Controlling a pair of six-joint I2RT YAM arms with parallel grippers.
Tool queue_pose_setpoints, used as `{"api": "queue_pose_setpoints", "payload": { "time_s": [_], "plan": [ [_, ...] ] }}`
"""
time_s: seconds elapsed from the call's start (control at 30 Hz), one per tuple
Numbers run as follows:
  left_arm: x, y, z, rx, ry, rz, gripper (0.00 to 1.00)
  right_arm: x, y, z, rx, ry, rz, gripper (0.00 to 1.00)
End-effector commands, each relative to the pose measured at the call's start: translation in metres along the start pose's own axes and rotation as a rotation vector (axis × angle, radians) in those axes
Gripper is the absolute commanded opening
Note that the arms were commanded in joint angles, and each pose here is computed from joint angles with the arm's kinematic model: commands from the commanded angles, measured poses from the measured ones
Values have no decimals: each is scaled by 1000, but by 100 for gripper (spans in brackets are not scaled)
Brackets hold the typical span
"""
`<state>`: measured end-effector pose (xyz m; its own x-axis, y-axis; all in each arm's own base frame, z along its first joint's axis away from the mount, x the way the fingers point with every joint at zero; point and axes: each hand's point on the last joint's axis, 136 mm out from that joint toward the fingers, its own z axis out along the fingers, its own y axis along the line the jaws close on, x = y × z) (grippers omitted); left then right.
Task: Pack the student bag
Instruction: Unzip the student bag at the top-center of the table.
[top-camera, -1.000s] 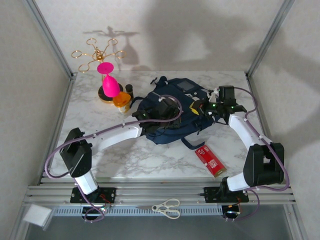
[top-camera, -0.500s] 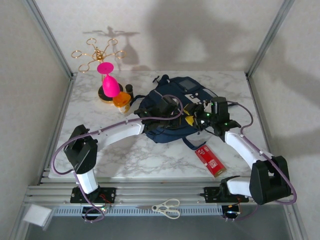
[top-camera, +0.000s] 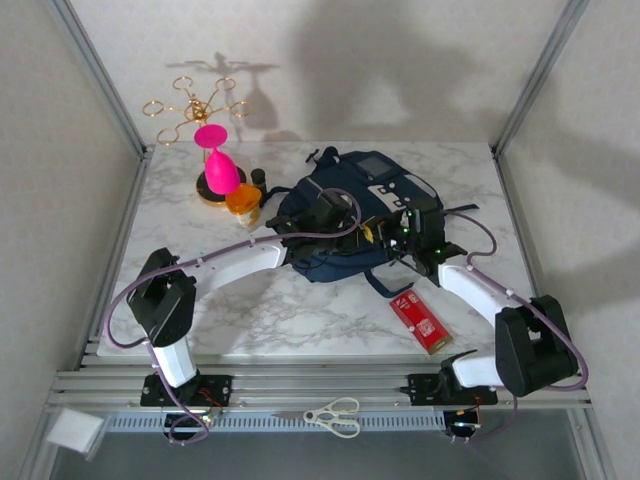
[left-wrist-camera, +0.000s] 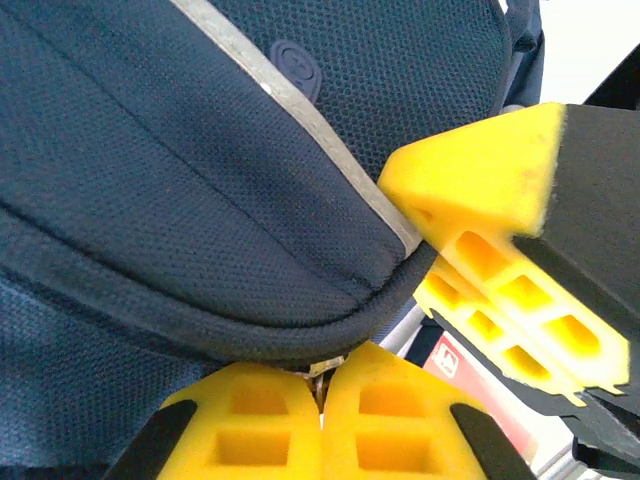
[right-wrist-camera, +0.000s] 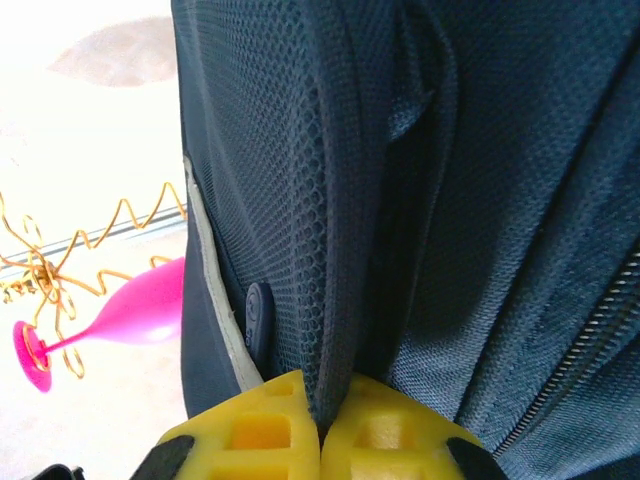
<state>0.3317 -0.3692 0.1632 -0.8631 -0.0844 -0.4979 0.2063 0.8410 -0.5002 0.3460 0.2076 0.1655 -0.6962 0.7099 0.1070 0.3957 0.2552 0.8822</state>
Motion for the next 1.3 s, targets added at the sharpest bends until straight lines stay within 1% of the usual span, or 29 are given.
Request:
{"api": "queue_pose_setpoints", "payload": {
  "time_s": [0.0,0.13,0.23,0.3,0.37,0.4,0.47,0.53,0.57,0.6,0.63,0.7,0.77,0.8,0.83,0.87,0.93,1.0,1.07,1.1,1.2,1.27],
  "plan": [
    [-3,-2,-30,-7,-6,-49,0,-19,-1,-6,14,-87,-100,0],
    [11,27,-40,-85,51,-53,0,-23,-16,-14,74,-54,-189,0],
    [14,60,-46,-177,72,-50,0,-32,-24,-26,64,-26,-239,0],
    [18,63,-50,-166,85,-13,0,-41,-26,-32,69,-4,-280,0],
    [19,65,-52,-166,102,33,0,-51,-29,-36,104,4,-329,0],
    [20,62,-53,-156,111,71,0,-54,-26,-39,109,8,-363,0],
    [17,63,-53,-150,99,125,0,-67,-21,-46,135,-13,-416,0],
    [14,68,-50,-168,98,150,0,-82,-13,-55,161,-36,-457,0],
    [12,67,-47,-167,100,150,0,-85,-9,-57,158,-30,-469,0],
    [10,57,-45,-135,101,163,0,-83,-5,-57,150,-14,-476,0],
    [9,40,-45,-87,91,197,0,-81,-3,-57,141,-5,-472,0],
    [5,2,-50,-5,20,307,0,-72,-3,-56,105,22,-443,0],
    [0,-19,-54,41,-41,398,14,-70,-2,-58,96,23,-421,0],
    [-4,-21,-51,41,-52,404,17,-71,1,-59,94,13,-418,0],
    [-7,-22,-48,36,-54,404,18,-72,3,-60,90,5,-412,0],
    [-9,-25,-42,27,-44,415,19,-72,6,-60,82,2,-406,6],
    [-9,-34,-32,43,-36,461,20,-67,8,-59,67,15,-379,10],
    [-12,-35,-23,50,-47,478,21,-59,10,-55,38,29,-347,25],
    [-13,-34,-14,66,-25,465,20,-50,14,-52,-4,34,-308,31],
    [-12,-36,-10,85,-18,461,20,-45,15,-51,-18,40,-288,37],
    [-13,-44,-3,123,-20,451,17,-33,18,-49,-21,35,-259,43],
    [-13,-46,0,137,-18,444,18,-24,16,-46,-26,39,-230,45]
  ]
}}
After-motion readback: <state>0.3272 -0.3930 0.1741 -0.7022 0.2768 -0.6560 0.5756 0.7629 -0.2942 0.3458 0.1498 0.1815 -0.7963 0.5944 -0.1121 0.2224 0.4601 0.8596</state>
